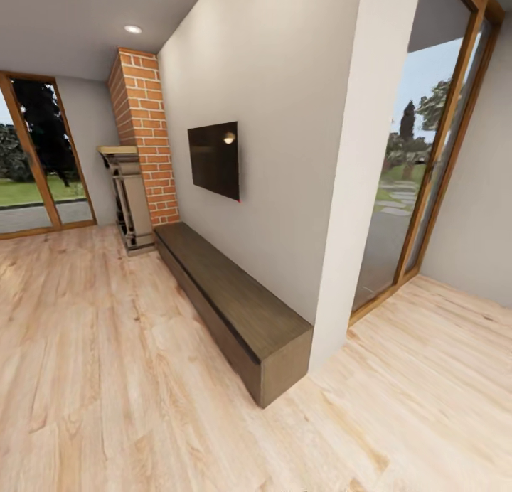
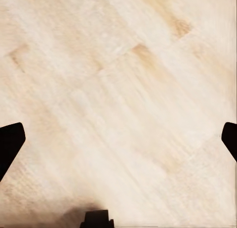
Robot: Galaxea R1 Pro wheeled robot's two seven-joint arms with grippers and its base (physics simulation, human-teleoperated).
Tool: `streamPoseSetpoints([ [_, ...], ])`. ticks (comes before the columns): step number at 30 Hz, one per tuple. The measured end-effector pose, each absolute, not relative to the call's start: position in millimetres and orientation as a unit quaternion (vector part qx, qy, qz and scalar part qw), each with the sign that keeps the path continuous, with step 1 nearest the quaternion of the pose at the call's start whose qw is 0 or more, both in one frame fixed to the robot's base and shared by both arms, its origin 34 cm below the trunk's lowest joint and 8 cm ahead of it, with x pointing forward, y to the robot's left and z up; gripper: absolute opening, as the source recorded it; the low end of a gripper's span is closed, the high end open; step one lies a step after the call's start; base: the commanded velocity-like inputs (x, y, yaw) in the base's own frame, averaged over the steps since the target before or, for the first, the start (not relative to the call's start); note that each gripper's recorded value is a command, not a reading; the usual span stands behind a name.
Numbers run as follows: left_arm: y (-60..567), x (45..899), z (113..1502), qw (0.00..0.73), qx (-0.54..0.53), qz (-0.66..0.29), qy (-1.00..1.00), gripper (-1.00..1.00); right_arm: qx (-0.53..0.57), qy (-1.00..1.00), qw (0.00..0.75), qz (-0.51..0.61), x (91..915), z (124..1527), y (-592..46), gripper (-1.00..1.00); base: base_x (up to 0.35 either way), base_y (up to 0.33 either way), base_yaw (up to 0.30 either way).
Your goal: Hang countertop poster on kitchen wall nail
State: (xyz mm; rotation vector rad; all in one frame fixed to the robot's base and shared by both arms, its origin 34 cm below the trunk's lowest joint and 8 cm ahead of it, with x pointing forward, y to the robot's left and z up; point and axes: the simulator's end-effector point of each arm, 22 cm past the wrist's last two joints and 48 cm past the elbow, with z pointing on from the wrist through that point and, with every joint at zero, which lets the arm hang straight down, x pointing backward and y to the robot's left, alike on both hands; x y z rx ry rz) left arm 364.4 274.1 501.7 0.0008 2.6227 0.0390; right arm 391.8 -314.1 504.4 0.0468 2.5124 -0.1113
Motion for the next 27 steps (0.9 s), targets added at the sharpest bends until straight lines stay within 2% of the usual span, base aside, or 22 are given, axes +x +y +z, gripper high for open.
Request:
streamPoseSetpoints([
  [14,274.1,364.4,501.7,0.256,0.0,0.014,0.966,1.0,0.019,0.95,0.308,-0.042,392.0,504.5,-314.8,1.0,0.0,0.0,-0.292],
  [27,274.1,364.3,501.7,0.256,0.0,0.014,0.966,1.0,0.016,0.95,0.308,-0.043,391.9,504.4,-315.1,1.0,0.0,0.0,-0.044],
])
